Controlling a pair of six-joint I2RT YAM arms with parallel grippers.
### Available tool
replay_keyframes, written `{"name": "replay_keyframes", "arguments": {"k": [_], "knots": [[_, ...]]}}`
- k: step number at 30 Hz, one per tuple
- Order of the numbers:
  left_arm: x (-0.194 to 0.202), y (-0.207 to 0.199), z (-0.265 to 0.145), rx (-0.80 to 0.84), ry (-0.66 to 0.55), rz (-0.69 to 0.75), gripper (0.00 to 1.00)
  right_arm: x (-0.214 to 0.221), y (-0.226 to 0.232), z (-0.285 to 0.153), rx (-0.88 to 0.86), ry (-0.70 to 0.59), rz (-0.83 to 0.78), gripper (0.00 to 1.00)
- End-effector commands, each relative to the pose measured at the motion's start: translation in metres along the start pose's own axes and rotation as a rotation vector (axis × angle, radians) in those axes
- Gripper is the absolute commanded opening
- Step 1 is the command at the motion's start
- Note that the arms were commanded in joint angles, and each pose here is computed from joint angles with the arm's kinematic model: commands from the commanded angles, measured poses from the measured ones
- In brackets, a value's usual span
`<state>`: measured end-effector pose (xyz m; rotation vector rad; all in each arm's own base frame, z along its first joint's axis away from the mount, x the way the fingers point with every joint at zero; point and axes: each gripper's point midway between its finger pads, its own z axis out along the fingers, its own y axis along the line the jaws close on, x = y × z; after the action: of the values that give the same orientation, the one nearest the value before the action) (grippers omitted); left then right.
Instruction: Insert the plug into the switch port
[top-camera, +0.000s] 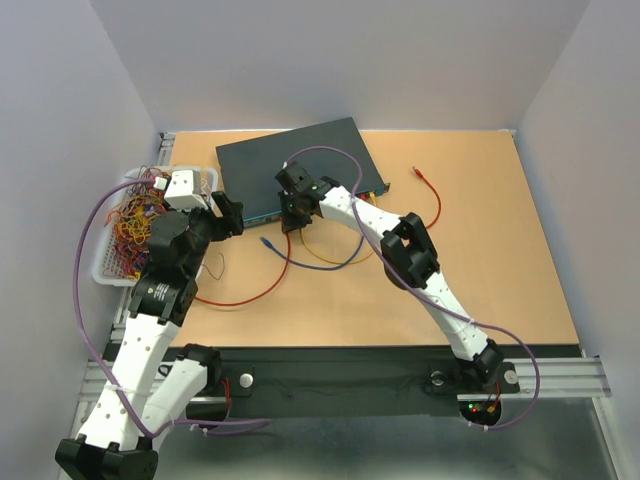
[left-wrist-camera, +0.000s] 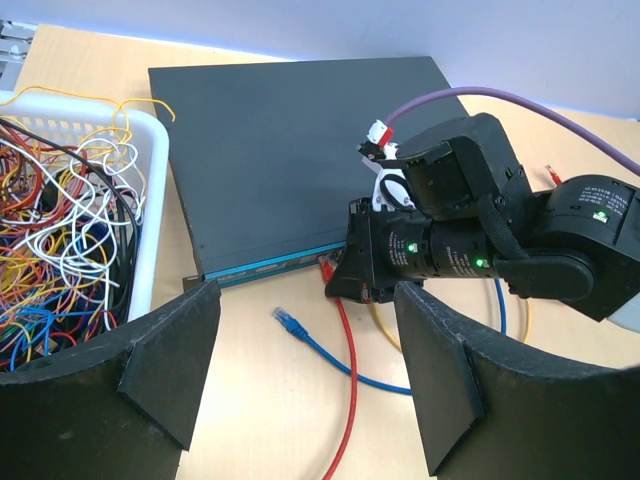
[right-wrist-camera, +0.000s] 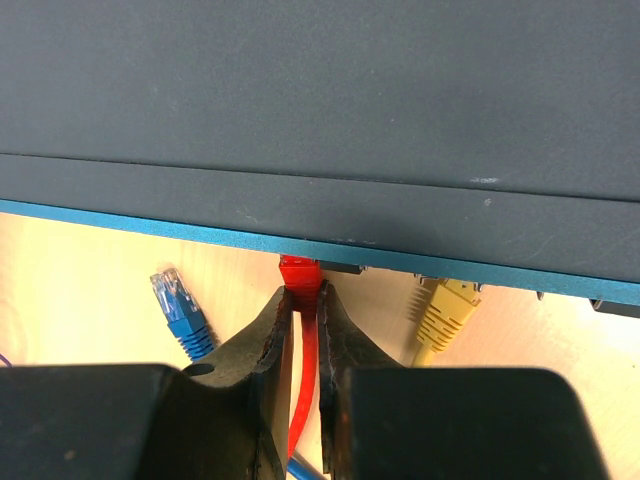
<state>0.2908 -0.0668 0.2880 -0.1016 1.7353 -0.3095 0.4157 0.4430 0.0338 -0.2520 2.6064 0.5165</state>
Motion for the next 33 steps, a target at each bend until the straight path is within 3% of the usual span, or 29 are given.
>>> {"name": "replay_keyframes", "arguments": {"k": [1,33], "knots": [[-0.01,-0.002,-0.002,0.006,-0.048,0.016,0.81,-0.002,0.003,-0.007,0.007,-0.005,-0.004,0.0],[-0.011,0.0,-0.002,-0.002,-0.052,0.018,0.81,-0.037,0.046,-0.016,-0.086,-0.121,-0.065,0.01]]}}
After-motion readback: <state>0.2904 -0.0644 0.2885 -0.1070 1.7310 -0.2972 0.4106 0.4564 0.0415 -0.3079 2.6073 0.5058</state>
